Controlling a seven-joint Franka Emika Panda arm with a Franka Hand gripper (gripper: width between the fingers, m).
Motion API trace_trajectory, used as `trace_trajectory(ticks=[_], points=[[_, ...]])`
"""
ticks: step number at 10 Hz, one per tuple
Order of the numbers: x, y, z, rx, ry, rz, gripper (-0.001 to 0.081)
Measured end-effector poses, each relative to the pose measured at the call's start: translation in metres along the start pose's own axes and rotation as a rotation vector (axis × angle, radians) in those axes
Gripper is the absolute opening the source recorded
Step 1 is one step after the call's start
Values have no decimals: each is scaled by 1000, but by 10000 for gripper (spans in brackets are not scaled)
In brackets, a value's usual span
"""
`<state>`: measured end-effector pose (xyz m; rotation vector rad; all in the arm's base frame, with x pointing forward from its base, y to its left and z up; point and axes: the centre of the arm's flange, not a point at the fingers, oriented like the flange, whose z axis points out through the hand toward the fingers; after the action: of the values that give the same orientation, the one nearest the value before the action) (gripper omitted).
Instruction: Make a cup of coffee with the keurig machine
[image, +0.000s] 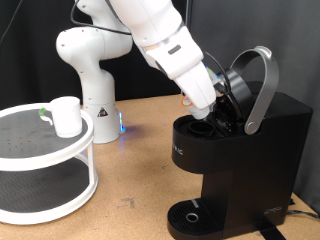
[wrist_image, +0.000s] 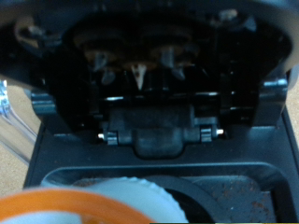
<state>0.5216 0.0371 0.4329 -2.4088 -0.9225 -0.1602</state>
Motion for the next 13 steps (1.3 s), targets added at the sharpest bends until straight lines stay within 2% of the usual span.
trace_trajectory(ticks=[8, 12, 13], points=[[-2, 13, 28, -26, -27, 27, 427], [0, 13, 33, -28, -32, 35, 427], [-1, 14, 34, -28, -34, 37, 451]])
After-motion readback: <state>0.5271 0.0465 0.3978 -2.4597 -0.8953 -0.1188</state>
